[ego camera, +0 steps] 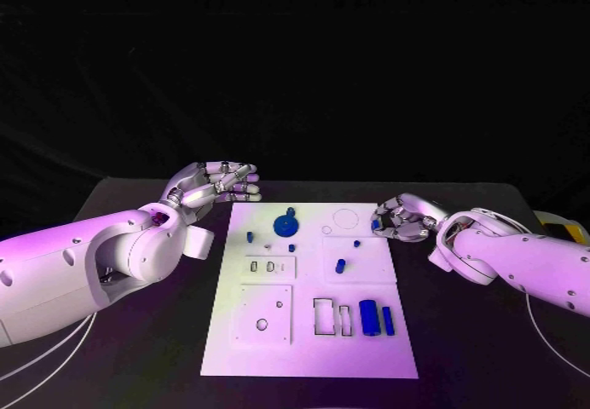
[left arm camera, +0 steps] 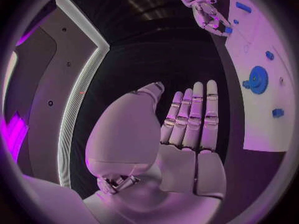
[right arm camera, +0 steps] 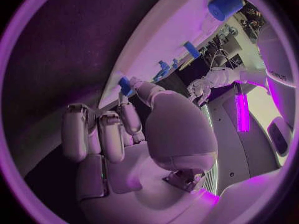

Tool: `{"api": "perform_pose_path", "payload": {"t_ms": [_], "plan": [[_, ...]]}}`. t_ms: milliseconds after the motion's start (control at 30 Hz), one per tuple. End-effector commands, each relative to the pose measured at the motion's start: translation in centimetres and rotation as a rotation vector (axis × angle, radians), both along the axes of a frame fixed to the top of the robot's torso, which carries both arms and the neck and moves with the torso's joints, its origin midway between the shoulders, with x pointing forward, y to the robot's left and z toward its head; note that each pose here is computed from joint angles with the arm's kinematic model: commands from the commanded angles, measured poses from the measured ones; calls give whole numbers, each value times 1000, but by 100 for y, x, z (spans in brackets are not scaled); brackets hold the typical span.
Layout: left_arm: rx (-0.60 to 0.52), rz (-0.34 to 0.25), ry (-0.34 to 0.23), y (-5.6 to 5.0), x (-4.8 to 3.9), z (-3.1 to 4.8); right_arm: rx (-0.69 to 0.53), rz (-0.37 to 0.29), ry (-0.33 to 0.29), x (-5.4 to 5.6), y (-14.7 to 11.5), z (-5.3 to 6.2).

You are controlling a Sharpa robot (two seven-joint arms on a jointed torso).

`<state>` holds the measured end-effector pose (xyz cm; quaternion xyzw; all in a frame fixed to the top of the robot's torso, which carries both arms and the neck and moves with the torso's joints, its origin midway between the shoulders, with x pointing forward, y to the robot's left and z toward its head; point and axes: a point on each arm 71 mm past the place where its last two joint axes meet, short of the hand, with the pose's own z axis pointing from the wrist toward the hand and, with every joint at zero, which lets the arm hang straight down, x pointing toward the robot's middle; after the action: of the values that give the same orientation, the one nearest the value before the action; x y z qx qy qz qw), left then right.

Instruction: Assemble the parts on the task board

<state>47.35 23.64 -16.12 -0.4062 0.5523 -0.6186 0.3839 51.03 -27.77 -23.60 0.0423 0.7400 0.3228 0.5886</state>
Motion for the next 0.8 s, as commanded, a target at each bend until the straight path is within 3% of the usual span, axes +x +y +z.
{"api": "perform_pose_path", "payload": {"t_ms": [33, 367, 800], "plan": [[-10, -15, -3, -16, -6, 10, -10, 0, 1, -2, 8, -15], [-10, -14, -3, -14, -6, 9, -5, -7, -10, 1, 4, -13], [-9, -14, -2, -11, -4, 8, 32, -55, -89, 3, -5, 51]]}}
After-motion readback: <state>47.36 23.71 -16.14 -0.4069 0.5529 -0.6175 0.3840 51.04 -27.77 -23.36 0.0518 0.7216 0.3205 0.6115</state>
